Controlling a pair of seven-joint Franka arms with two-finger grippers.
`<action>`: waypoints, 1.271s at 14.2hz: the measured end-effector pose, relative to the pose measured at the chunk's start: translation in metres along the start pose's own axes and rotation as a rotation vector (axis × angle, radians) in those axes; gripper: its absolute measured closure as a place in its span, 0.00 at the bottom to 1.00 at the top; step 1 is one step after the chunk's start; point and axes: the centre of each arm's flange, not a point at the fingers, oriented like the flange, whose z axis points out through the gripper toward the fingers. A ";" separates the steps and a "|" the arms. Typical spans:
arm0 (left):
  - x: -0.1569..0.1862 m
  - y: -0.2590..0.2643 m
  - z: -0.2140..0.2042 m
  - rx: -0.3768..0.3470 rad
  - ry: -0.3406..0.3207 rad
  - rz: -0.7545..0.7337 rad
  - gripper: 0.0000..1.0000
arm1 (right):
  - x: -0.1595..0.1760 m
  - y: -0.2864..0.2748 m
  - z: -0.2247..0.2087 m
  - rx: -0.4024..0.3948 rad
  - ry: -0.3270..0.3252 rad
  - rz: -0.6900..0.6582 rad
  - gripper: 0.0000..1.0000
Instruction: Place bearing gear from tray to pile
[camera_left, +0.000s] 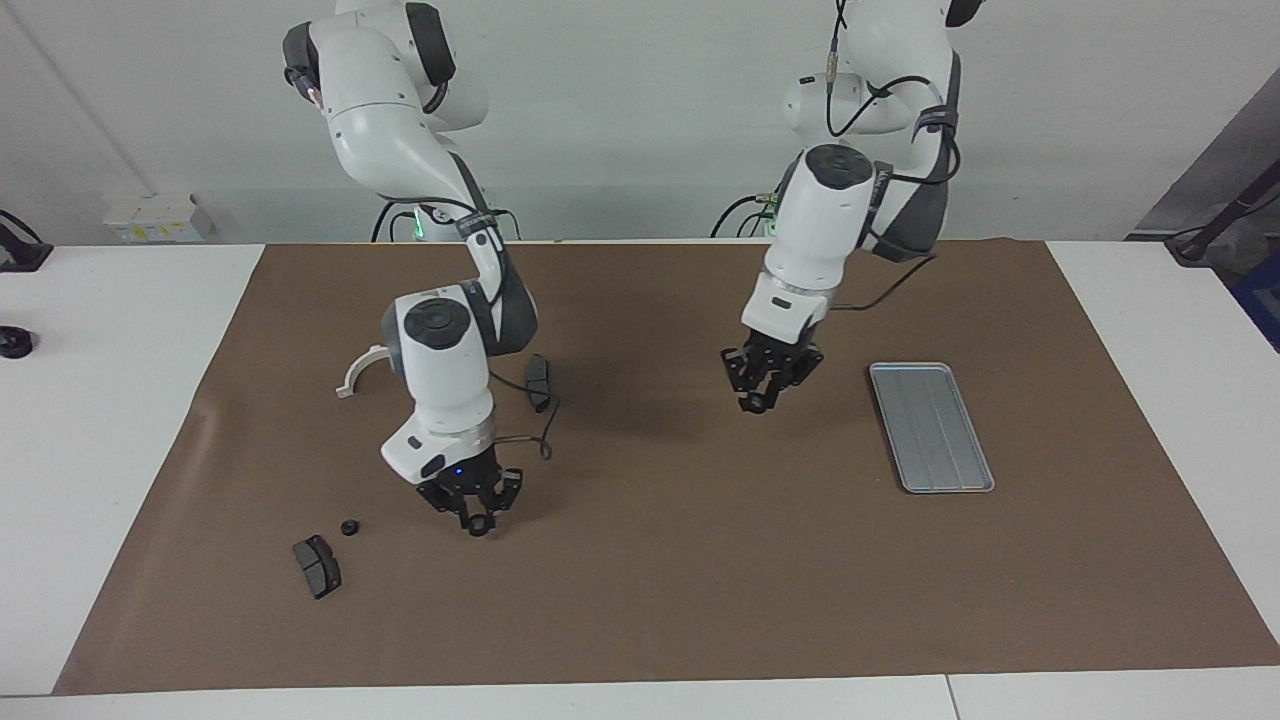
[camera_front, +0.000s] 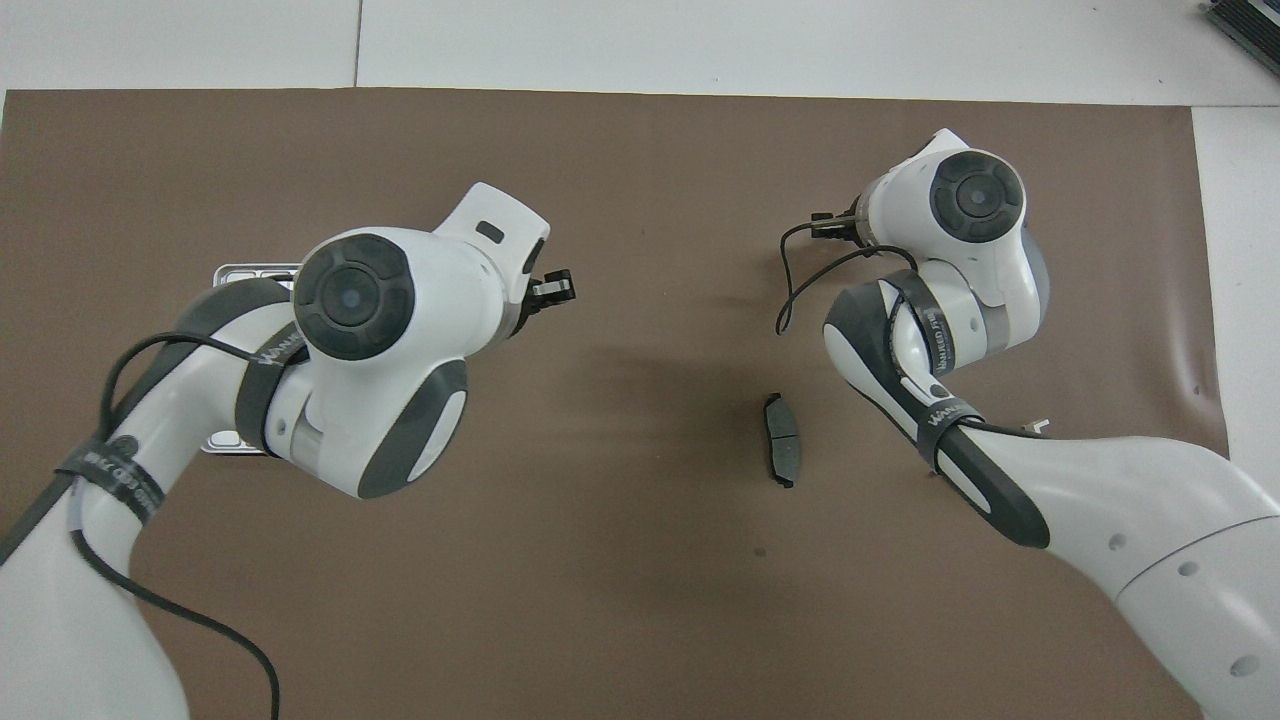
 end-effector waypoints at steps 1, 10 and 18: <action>-0.013 0.017 0.014 -0.022 -0.007 -0.003 0.65 | 0.002 0.016 0.002 -0.006 -0.002 0.003 0.65; -0.036 0.064 0.137 -0.087 -0.021 -0.053 0.65 | 0.001 0.051 0.015 -0.018 -0.021 0.037 0.48; -0.021 0.051 0.124 -0.060 -0.004 -0.098 0.00 | -0.003 -0.023 0.002 0.028 -0.005 0.032 0.33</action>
